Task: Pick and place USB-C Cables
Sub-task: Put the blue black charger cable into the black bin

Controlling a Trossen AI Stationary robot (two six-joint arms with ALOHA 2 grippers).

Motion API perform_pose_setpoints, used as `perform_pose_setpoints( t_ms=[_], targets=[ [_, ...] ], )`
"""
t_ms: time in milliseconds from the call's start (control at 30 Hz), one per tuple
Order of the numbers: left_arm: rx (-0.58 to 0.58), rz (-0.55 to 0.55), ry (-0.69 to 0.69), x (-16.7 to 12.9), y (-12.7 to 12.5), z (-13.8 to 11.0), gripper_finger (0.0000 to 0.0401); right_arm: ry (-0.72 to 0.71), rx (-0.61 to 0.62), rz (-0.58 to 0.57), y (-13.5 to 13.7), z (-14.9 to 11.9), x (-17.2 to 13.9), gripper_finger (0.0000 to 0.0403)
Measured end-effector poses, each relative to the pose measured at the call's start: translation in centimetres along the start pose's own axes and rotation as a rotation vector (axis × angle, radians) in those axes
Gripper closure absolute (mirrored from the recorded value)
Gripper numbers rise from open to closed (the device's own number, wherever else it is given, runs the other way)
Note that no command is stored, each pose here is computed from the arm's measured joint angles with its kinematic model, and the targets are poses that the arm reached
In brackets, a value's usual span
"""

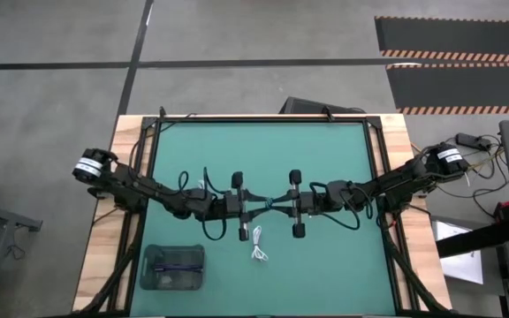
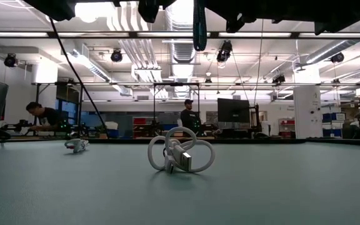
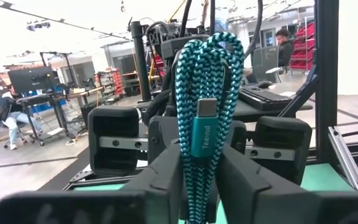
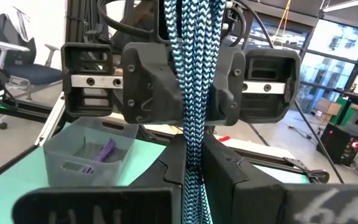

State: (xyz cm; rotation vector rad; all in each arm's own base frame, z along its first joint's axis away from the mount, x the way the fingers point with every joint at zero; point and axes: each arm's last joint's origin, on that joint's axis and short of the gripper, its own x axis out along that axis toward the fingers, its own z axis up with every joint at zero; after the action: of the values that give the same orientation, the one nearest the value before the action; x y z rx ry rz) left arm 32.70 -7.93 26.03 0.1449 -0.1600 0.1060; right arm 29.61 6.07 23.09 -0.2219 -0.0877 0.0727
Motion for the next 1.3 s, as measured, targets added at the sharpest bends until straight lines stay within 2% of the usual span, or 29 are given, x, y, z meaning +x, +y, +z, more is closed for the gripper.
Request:
perform_pose_setpoints(
  t_ms=[167, 300, 833, 1000, 1300],
  targets=[
    [0.003, -0.001, 0.007, 0.0, 0.0, -0.1, 0.0376, 0.004, -0.001, 0.001, 0.0, 0.0, 0.0, 0.0380],
    [0.003, 0.000, 0.007, 0.0, 0.0, -0.1, 0.0388, 0.003, 0.000, 0.002, 0.0, 0.0, 0.0, 0.0370],
    [0.004, 0.007, 0.012, 0.0, 0.0, -0.2, 0.0388, 0.002, 0.040, 0.003, 0.0, 0.0, 0.0, 0.0260],
    [0.004, 0.006, 0.014, 0.0, 0.0, -0.2, 0.0388, 0.026, 0.059, -0.001, -0.1, 0.3, -0.4, 0.0247],
    [0.028, -0.004, 0.105, 0.1, 0.0, -0.3, 0.0388, 0.201, 0.064, -0.121, -1.0, 1.0, -2.0, 0.0248]
  ],
)
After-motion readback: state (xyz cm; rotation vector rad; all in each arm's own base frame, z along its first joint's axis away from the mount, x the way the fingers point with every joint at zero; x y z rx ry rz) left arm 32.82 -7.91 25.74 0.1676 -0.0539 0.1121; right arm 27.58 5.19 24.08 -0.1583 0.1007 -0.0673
